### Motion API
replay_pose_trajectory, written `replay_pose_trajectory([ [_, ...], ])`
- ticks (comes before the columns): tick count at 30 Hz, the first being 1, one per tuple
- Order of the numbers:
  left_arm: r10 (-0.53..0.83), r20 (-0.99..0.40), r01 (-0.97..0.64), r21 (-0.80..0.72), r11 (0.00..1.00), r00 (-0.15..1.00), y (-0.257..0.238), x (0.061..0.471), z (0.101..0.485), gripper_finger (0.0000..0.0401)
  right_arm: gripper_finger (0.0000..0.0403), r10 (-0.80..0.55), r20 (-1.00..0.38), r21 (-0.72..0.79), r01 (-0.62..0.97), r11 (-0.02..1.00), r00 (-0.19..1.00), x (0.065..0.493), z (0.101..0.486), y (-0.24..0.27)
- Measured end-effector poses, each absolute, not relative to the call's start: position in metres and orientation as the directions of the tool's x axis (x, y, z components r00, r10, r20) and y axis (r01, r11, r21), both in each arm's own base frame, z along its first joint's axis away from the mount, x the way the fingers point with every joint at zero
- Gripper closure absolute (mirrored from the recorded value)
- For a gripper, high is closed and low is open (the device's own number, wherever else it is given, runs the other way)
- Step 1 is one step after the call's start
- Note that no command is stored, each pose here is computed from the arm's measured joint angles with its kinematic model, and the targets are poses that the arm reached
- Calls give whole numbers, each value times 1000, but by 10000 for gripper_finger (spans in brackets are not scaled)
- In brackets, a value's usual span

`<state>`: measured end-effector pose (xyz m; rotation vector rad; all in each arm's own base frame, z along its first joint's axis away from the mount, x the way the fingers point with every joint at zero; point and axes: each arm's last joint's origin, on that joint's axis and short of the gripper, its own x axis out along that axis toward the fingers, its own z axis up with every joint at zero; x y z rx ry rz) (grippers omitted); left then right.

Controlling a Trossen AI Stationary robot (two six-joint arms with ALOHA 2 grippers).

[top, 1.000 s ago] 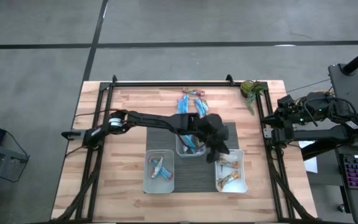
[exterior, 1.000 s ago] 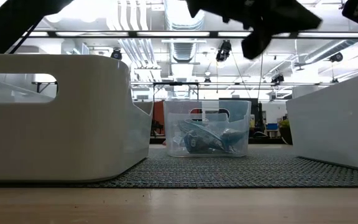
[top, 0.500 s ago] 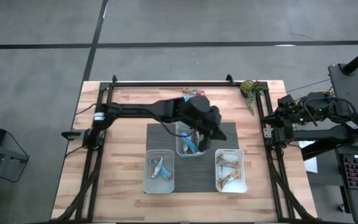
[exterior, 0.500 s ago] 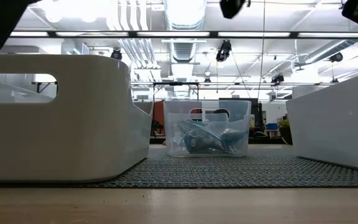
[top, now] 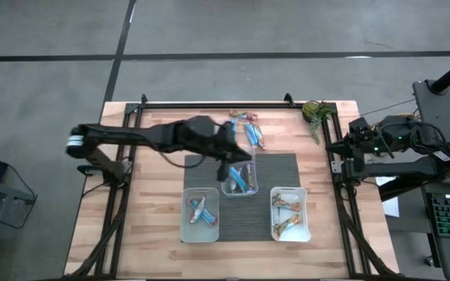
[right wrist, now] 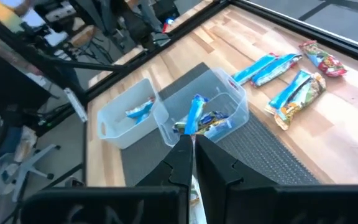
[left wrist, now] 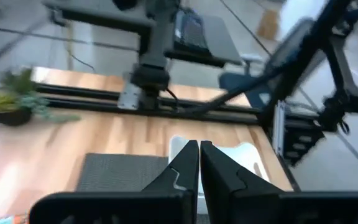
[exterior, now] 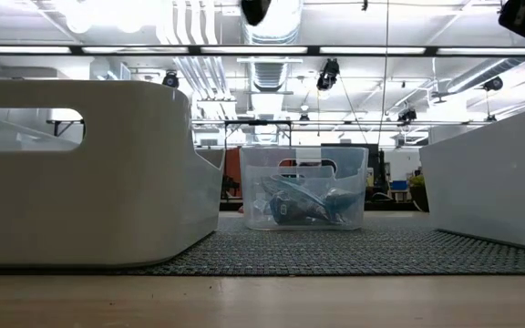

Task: Pick and place Granola Bars by type
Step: Put the orange granola bar into the white bin

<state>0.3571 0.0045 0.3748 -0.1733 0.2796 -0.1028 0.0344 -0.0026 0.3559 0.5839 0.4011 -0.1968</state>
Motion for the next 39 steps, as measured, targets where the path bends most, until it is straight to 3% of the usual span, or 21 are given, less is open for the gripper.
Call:
replay_pose_trajectory([
  [8,74,-225,-119,-195,974,971,9,290,369,401,390,-89,-507,456,355,816,857,69,355,-6],
  [21,158,-184,-195,-207,959,970,10,234,362,401,390,-102,-452,493,344,799,886,140,360,-12],
  [30,211,-336,-275,-156,949,918,23,221,354,401,390,-136,-512,502,424,754,848,172,348,-19],
  [39,289,-398,-358,-110,927,871,57,195,383,401,390,-168,-491,551,454,700,855,176,352,-31],
])
